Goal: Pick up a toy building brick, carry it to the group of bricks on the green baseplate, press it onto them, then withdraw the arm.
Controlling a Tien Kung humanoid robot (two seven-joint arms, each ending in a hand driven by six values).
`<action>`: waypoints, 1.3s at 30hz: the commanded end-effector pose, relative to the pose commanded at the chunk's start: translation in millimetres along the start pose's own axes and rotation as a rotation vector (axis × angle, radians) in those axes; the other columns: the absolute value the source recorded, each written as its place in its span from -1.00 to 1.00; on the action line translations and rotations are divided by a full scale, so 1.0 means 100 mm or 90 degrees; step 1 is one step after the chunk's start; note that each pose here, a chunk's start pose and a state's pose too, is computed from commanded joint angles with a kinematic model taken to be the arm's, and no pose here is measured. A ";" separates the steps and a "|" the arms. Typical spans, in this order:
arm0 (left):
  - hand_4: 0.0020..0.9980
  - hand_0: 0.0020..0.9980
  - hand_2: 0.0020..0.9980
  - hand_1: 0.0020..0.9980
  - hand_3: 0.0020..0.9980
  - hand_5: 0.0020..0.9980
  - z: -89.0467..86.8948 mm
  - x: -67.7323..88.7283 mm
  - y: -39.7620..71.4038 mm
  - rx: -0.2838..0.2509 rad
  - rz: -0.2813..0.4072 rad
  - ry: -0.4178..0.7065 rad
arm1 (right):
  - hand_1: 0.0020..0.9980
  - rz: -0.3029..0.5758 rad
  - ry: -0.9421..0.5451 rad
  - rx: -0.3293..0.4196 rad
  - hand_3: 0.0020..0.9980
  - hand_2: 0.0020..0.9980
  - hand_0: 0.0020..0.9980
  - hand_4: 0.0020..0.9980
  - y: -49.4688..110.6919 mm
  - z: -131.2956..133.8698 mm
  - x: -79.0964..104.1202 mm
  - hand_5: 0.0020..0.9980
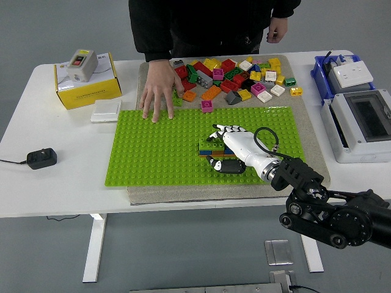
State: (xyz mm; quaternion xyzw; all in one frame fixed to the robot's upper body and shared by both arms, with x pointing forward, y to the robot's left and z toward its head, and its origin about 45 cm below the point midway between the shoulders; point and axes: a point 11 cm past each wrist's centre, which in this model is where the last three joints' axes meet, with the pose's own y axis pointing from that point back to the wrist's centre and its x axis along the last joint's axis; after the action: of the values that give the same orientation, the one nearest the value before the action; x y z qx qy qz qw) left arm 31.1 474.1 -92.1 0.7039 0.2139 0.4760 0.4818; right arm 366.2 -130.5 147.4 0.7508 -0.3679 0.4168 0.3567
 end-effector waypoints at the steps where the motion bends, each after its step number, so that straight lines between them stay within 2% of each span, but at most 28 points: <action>1: -0.73 0.22 -0.02 0.20 0.19 0.41 0.00 0.00 0.00 0.000 0.000 0.000 | 0.98 -0.002 0.001 0.000 0.51 1.00 1.00 0.23 0.00 0.00 -0.01 0.03; 33: -0.73 0.22 -0.02 0.20 0.19 0.41 -0.03 -0.01 0.00 0.003 -0.001 -0.002 | 0.98 -0.032 0.011 -0.020 0.52 1.00 1.00 0.25 -0.02 0.10 -0.17 0.07; 39: -0.73 0.22 -0.02 0.20 0.19 0.42 -0.04 -0.01 0.00 0.003 -0.001 -0.002 | 0.98 -0.025 0.007 -0.016 0.52 1.00 1.00 0.25 -0.02 0.08 -0.13 0.07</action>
State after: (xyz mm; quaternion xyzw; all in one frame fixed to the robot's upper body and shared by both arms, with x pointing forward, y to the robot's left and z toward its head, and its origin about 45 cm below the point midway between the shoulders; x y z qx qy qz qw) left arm 27.5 475.1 -92.0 0.7057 0.2145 0.4740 0.4810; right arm 365.8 -133.3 132.4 0.7511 -0.3565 0.4092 0.3760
